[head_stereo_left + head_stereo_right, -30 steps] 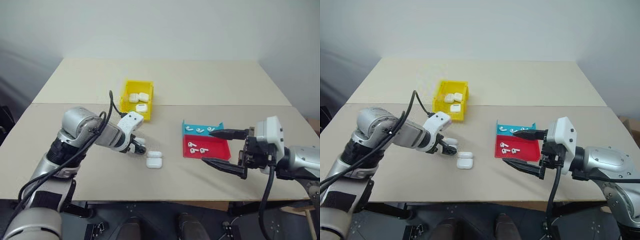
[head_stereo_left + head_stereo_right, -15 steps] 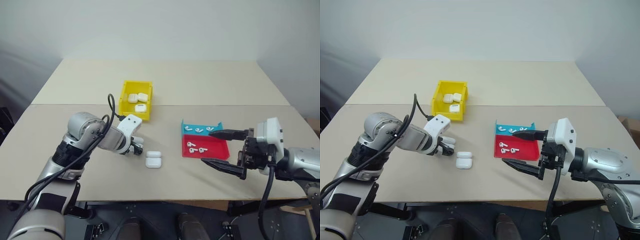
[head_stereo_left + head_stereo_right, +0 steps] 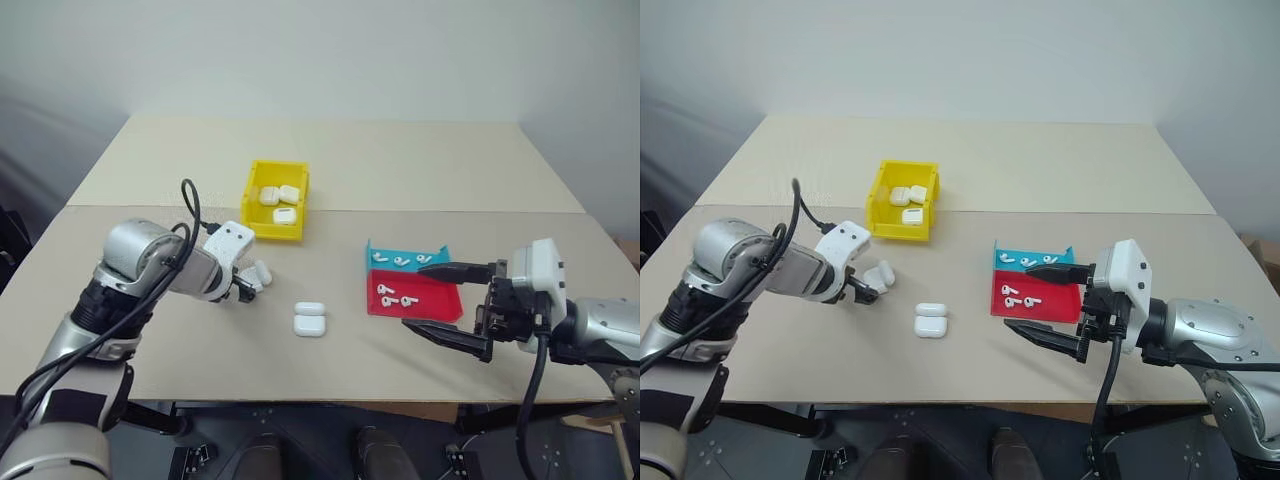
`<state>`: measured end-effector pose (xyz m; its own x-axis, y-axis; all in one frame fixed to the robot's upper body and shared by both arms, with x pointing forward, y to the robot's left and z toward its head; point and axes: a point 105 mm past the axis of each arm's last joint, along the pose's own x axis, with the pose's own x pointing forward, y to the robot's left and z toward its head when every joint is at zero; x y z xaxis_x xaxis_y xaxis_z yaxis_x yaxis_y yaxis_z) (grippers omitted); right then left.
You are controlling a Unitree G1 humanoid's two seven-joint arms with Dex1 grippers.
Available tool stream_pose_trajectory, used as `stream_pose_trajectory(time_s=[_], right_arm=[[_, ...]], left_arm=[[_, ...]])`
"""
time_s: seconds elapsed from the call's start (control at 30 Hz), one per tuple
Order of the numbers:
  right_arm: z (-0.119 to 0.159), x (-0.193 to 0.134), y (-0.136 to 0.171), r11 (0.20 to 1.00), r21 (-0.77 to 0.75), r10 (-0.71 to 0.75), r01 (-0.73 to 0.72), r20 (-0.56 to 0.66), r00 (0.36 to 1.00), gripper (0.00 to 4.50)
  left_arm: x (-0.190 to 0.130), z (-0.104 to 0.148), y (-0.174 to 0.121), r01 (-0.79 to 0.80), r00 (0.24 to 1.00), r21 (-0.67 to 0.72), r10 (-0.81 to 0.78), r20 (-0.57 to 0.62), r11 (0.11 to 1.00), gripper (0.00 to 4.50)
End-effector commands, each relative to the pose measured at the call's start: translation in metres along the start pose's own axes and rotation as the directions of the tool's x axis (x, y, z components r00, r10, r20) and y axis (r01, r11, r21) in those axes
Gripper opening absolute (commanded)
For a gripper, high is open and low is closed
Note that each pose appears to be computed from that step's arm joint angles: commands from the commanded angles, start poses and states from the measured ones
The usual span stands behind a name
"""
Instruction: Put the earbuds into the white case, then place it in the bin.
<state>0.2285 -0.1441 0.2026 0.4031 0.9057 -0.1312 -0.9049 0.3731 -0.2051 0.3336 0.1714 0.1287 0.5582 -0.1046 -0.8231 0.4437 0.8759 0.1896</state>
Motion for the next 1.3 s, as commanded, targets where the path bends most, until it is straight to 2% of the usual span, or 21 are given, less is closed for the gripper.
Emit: stream_pose_trajectory(time_s=[0.03, 0.1, 0.33, 0.53, 0.83, 1.0, 1.3], right_arm=[[0.011, -0.001, 0.004, 0.999, -0.049, 0.007, -0.006, 0.026, 1.0, 4.48], [0.011, 0.0, 0.005, 0.999, -0.048, 0.007, -0.006, 0.026, 1.0, 4.48], [0.012, 0.001, 0.006, 0.999, -0.048, 0.008, -0.006, 0.036, 0.999, 4.48], [0.013, 0.003, 0.008, 0.999, -0.053, 0.006, -0.004, 0.042, 0.999, 4.48], [0.013, 0.002, 0.009, 0.998, -0.056, -0.006, 0.008, 0.045, 0.999, 4.48], [0.013, 0.004, 0.008, 0.998, -0.057, 0.005, -0.002, 0.052, 0.999, 4.48], [0.016, 0.005, 0.009, 0.998, -0.057, 0.018, -0.015, 0.056, 0.998, 4.48]], left_arm=[[-0.016, 0.013, -0.004, 0.045, 0.998, 0.066, -0.048, 0.042, 0.997, 4.5], [-0.021, 0.013, -0.007, 0.09, 0.995, 0.099, -0.092, 0.023, 0.991, 4.5], [-0.022, 0.024, 0.01, 0.096, 0.995, 0.108, -0.094, -0.018, 0.99, 4.5], [-0.009, 0.032, 0.01, 0.11, 0.994, 0.147, -0.106, -0.037, 0.983, 4.5], [-0.002, 0.034, 0.006, 0.1, 0.993, 0.03, -0.097, -0.07, 0.995, 4.5], [0.0, 0.031, 0.002, 0.09, 0.996, 0.214, -0.085, -0.035, 0.973, 4.5], [0.005, 0.035, 0.016, 0.114, 0.993, 0.403, -0.101, -0.053, 0.908, 4.5]])
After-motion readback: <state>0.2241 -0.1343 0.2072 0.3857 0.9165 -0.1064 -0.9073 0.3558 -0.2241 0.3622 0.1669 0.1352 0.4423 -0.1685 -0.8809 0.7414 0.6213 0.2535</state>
